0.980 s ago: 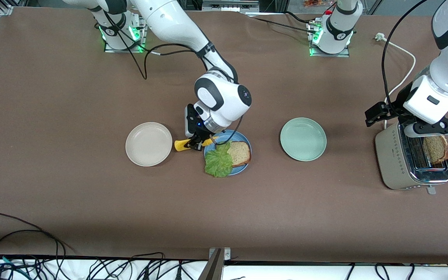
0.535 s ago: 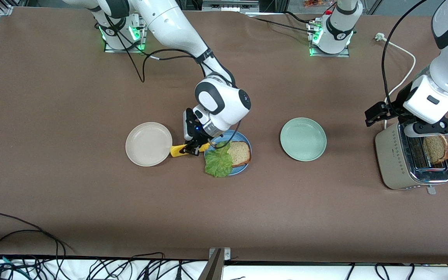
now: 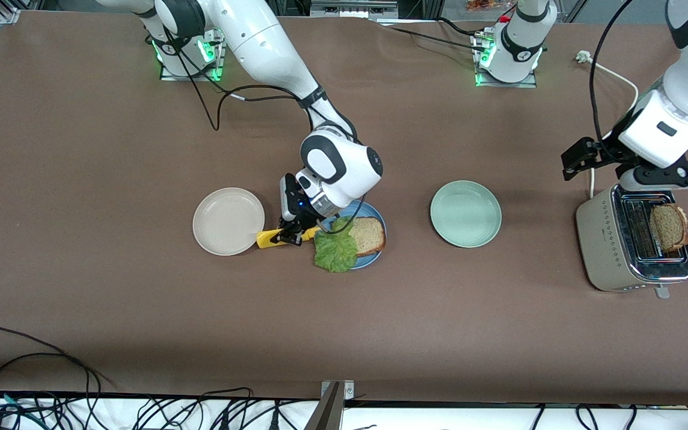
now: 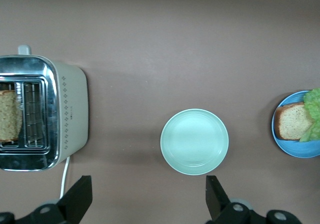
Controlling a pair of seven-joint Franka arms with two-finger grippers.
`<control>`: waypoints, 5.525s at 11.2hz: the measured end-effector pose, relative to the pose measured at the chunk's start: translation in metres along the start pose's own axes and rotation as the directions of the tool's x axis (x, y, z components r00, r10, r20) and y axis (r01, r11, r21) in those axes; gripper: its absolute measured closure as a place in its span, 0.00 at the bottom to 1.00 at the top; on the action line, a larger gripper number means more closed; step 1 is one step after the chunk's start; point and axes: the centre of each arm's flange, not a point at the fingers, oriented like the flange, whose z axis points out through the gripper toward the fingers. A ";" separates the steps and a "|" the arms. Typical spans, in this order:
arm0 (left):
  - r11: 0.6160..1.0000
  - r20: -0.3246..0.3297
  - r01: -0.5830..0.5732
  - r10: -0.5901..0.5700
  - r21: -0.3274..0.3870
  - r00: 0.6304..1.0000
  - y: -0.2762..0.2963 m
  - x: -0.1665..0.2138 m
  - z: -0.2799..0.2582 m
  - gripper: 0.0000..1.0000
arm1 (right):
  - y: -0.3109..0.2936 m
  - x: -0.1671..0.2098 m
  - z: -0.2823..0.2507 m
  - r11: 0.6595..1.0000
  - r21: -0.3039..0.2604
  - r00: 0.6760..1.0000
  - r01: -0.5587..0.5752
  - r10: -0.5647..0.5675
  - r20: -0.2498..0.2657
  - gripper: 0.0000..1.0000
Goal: Make sandwich in blue plate with both arms
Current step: 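Tilt the mustard bottle nozzle over the bread with the right gripper, then carry the mustard bottle back beside the beige plate with the right gripper, then lower the mustard with the right gripper while the left gripper descends into the toaster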
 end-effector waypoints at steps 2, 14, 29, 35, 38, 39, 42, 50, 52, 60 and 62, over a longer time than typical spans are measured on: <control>1.000 0.000 -0.023 0.023 0.004 1.000 -0.006 0.000 -0.002 0.00 | -0.001 -0.001 0.000 1.000 0.013 1.000 -0.002 0.002 -0.007 0.92; 0.998 0.007 -0.055 0.055 0.002 0.998 -0.042 0.006 0.002 0.00 | -0.012 0.006 0.019 0.995 0.085 0.994 0.045 -0.036 -0.108 0.92; 0.998 0.007 -0.060 0.060 0.006 0.998 -0.041 0.006 0.002 0.00 | -0.170 0.300 0.103 0.934 -0.358 0.896 0.004 0.155 0.415 0.92; 0.999 0.008 -0.052 0.052 0.007 0.999 -0.046 0.006 0.002 0.00 | -0.128 0.362 0.159 0.916 -0.349 0.764 0.197 0.080 0.640 0.92; 0.999 0.013 -0.050 0.050 0.007 0.999 -0.047 0.007 0.005 0.00 | -0.097 0.365 0.199 0.911 -0.322 0.685 0.257 0.064 0.726 0.92; 0.999 0.019 -0.042 0.041 0.008 0.999 -0.052 0.009 0.009 0.00 | -0.088 0.363 0.212 0.909 -0.312 0.657 0.277 0.057 0.751 0.92; 1.000 0.034 0.021 -0.022 0.017 0.999 -0.088 0.022 0.027 0.00 | -0.061 0.360 0.243 0.893 -0.315 0.585 0.323 0.073 0.808 0.92; 0.996 -0.015 0.081 -0.081 0.027 0.997 -0.196 0.047 0.068 0.00 | -0.003 0.364 0.303 0.882 -0.336 0.400 0.330 0.191 0.896 0.92; 0.998 -0.014 0.068 -0.067 0.015 0.998 -0.225 0.051 0.084 0.00 | 0.014 0.363 0.320 0.879 -0.336 0.352 0.338 0.213 0.911 0.92; 0.997 -0.005 0.063 -0.063 0.040 0.998 -0.268 0.056 0.116 0.00 | 0.058 0.352 0.360 0.859 -0.315 0.176 0.404 0.265 0.948 0.92; 0.997 0.000 0.061 -0.061 0.047 0.998 -0.282 0.056 0.126 0.00 | 0.060 0.351 0.363 0.864 -0.297 0.159 0.406 0.253 0.954 0.90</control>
